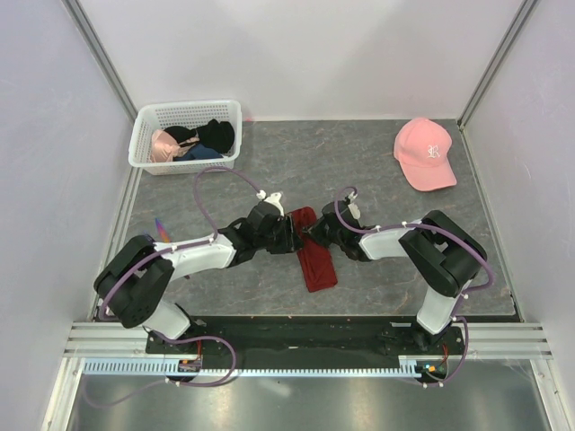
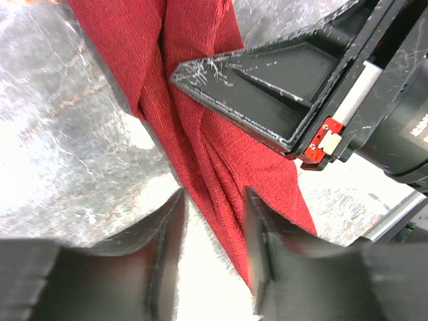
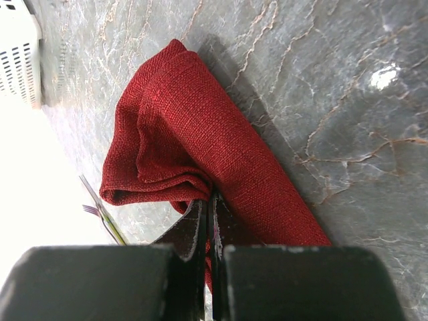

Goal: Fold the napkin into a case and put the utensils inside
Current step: Fold the 2/3-rectangle-folded napkin at the center of the board.

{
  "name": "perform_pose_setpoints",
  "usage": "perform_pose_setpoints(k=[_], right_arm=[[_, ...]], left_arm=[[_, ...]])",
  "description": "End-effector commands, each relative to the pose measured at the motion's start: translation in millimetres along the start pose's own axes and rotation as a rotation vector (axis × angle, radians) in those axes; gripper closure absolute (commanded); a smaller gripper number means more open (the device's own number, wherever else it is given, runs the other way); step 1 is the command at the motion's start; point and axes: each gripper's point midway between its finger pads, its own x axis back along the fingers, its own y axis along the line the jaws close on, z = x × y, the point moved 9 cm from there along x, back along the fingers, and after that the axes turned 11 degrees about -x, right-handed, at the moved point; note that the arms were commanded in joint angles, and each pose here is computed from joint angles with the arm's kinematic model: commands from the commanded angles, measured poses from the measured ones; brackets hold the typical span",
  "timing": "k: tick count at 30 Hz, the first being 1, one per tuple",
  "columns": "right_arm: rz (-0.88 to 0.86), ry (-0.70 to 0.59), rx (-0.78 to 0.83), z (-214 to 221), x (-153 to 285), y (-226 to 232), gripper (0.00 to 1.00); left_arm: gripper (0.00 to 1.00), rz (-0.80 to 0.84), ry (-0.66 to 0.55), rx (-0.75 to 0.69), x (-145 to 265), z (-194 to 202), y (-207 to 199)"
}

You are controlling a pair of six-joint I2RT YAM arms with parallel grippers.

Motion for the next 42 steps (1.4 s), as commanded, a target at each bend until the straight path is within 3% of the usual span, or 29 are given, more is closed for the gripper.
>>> perform_pose_setpoints(k=[1,5,11,17,21,22,26,28,31,35,42], right_arm=[[-0.002,-0.002,0.030,2.7,-4.0,2.9,1.00],[-0.009,0.014,0.023,4.7,-3.9,4.0,1.00],[-0.012,0.034,0.030,6.3,-2.7,4.0,1.00],[-0.024,0.072,0.110,7.9,3.6,7.6,1.00],[-0.009,0.116,0.238,4.3,11.5,19.3,0.85],[-0.012,0.126,0.259,0.8,13.5,21.4,0.78],[-0.031,0.176,0.378,-10.6,29.6,31.2,0.64],[-0.030,0.199,0.391,-16.1,38.6,26.8,0.50],[-0.062,0.211,0.430,-18.1,57.8,25.5,0.38],[-0.103,0.325,0.439,-7.9,73.0,12.5,0.41],[-0.175,0.471,0.403,18.2,79.1,-31.5,0.65]], left_arm=[[0.35,0.010,-0.023,-0.035,1.4,-10.2,-3.1],[0.30,-0.011,0.017,-0.029,-13.0,-5.9,0.2],[0.32,-0.058,0.035,-0.037,-30.8,-2.4,7.7],[0.53,-0.072,0.050,-0.027,-33.8,6.4,13.2],[0.65,-0.079,0.055,-0.024,-28.2,14.9,18.1],[0.74,-0.080,0.057,-0.022,-28.1,16.0,18.7],[0.79,-0.081,0.065,-0.020,-27.0,18.2,19.6],[0.80,-0.075,0.067,-0.018,-26.3,18.1,18.7],[0.81,-0.069,0.067,-0.011,-26.3,17.9,17.7],[0.81,-0.055,0.073,-0.004,-25.7,18.5,16.3],[0.81,-0.047,0.074,0.016,-26.0,17.7,14.4]])
